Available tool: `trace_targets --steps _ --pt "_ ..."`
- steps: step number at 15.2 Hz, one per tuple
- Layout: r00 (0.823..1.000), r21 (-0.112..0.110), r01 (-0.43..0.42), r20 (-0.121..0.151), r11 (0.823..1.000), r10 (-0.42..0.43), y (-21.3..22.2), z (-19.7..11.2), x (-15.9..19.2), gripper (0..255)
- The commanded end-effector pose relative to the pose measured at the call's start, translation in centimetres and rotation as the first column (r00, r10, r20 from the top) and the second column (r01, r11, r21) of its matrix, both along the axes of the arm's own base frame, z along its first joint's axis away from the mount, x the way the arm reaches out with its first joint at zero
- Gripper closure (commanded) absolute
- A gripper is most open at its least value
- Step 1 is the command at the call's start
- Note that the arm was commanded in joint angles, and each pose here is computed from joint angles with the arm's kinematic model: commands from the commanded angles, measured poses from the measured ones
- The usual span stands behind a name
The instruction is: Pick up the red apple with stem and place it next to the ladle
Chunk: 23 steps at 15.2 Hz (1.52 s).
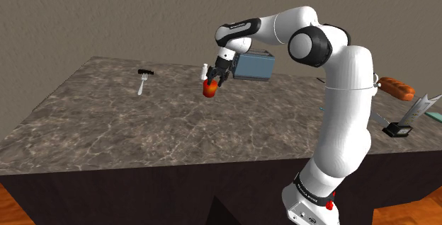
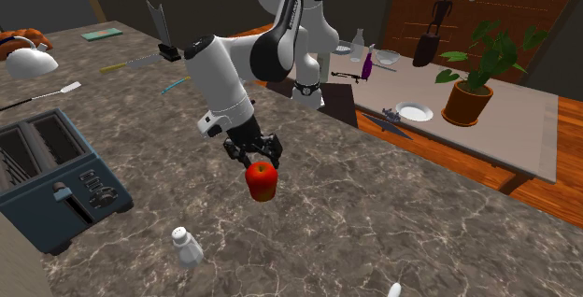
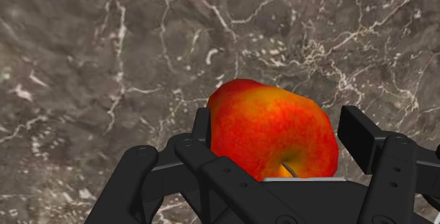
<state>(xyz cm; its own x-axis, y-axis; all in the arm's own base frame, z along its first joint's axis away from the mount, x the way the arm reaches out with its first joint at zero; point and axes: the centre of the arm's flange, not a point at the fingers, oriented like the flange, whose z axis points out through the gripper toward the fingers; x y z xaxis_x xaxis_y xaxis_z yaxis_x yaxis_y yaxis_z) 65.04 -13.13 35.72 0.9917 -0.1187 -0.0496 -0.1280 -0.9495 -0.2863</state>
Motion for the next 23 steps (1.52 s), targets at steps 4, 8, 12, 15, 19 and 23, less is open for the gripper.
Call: trace_targets --steps 4,8,12,15,19,23 --pt "1.000 0.001 -0.001 -0.003 1.000 0.001 0.1 -0.2 0.0 255" --pt "1.000 0.001 -0.001 -0.003 1.000 0.001 0.1 1.9 0.0 255" --pt "1.000 0.001 -0.001 -0.003 1.000 0.001 0.1 4.1 0.0 255" --pt "1.000 0.001 -0.001 -0.003 1.000 0.001 0.1 5.6 0.0 255" --pt "1.000 0.001 -0.001 -0.003 1.000 0.001 0.1 7.8 0.0 255" --pt "1.000 0.001 -0.001 -0.003 1.000 0.001 0.1 9.9 0.0 255"
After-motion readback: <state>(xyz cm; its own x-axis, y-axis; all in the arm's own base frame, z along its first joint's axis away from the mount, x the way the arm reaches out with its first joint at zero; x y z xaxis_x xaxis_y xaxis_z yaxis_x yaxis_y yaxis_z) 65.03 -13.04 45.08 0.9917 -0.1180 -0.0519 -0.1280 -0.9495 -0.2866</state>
